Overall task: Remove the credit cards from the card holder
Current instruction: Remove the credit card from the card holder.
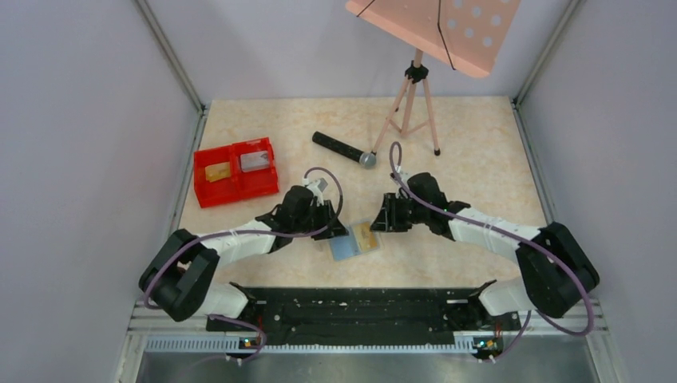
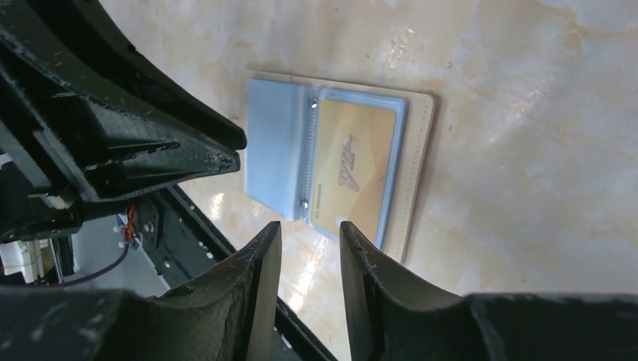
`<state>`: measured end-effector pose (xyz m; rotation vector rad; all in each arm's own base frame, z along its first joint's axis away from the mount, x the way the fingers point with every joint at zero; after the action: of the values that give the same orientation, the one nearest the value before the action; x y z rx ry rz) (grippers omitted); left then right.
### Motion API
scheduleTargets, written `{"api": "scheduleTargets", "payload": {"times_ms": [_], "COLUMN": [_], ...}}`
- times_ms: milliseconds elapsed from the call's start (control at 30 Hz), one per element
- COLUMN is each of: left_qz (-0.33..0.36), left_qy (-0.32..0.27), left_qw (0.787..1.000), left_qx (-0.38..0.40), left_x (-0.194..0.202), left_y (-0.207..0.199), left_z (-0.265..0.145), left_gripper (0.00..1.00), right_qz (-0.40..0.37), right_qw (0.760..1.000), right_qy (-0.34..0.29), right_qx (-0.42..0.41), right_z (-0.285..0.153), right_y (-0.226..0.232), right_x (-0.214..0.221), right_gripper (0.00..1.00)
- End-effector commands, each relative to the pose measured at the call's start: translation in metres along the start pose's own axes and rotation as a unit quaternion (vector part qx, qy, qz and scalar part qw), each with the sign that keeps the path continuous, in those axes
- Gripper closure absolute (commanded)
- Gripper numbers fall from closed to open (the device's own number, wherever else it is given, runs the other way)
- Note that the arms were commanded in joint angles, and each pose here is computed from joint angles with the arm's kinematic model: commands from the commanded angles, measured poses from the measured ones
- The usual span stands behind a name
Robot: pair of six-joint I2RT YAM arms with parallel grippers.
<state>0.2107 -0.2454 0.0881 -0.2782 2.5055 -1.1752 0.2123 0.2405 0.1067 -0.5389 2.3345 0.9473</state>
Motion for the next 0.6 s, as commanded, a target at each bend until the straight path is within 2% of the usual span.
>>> {"api": "scheduleTargets", "payload": {"times_ms": [0,233,567], "left_qz": [-0.005,-0.008,-0.015], "left_qy": [0.013,0.023,0.035], "left_qw": [1.000,1.000,0.999], "left_qx": [0.020,0.009,-0.004], "left_x": [0.001,0.009,0.016], "left_y": [-0.004,0.010,0.020], "left_z": [0.012,0.016,0.016], "left_gripper": [0.71,0.71,0.71], "right_qz": [-0.009,-0.004,0.018], "right_qw": [1.000,0.999,0.998], "right_qy": [0.000,0.044,0.055], "right_qx": [-0.013,0.000,-0.015], "right_z": [0.017,0.036,0.040], "right_y": [0.000,-0.017,-0.019], "right_x": [-0.011,0.009,0.035], "right_gripper": [0.65,0.65,0.65]}}
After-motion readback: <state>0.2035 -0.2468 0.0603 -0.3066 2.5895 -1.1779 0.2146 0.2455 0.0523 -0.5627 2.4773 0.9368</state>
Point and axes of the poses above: each gripper's point midway between its finger pads, its own z axis out along the fingers, its own y axis along the line the jaws close on, x = y × z, the point moved 3 cm from there along -z, back along the fingers, and after that the axes turned 14 degrees about -z, right-handed, at the moved point
